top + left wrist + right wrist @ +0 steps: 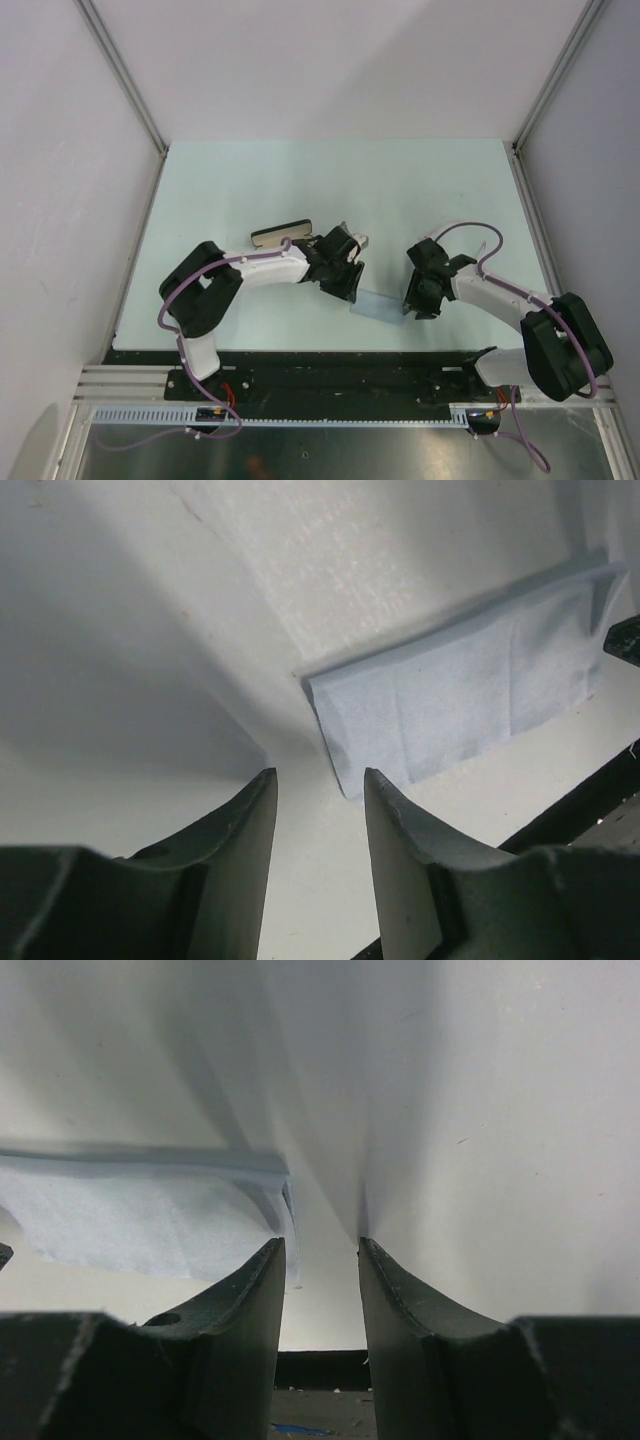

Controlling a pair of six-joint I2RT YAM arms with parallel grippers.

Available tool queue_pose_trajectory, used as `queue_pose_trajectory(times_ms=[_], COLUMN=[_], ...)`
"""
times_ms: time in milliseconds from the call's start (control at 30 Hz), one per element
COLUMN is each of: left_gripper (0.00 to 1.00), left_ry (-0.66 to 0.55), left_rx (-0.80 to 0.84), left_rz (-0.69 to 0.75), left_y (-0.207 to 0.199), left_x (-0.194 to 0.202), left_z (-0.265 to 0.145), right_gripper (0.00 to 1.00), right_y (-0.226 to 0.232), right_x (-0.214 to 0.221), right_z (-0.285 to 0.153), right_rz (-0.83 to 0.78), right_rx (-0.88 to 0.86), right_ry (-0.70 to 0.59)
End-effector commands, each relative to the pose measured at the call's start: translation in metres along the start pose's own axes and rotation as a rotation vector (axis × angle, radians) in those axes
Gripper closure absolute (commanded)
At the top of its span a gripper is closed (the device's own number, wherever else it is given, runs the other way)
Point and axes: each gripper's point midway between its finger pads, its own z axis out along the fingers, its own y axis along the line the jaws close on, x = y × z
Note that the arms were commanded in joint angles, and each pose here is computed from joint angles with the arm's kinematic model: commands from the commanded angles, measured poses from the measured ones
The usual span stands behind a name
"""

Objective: Organize the sunglasses
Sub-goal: Pick up the glasses cleaning cloth from the center of the board.

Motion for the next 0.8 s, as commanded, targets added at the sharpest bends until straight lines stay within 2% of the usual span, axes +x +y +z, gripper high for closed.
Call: queue_pose_trajectory(times_ms=[0,367,567,767], left_gripper=[0.55,0.57,0.66,0.66], left_ry=[0.015,0.015,0.034,0.068], left_rx=[0.055,0.028,0.022,0.028], left_rz=[-0.011,-0.046,-0.071,-0.075], left_y=[-0.01,-0.007,-0.006,-0.007], left_x=[-0.003,-0.004,-0.002,0.004], left_z=[0.001,0.007,0.012,0.019], right_gripper=[0.6,0.6,0.6,0.61], right_y=[0.002,0.006,0.009,0.011], right_x=[-0.002,-0.006,-0.003,0.0], right_z=[0.001,0.009,0.014,0.016], right_rz=[0.021,0.029,0.022,0.014], right_rx=[-0.016,-0.021,-0.015,-0.011], right_ry=[-0.015,-0.034,-0.029,-0.024])
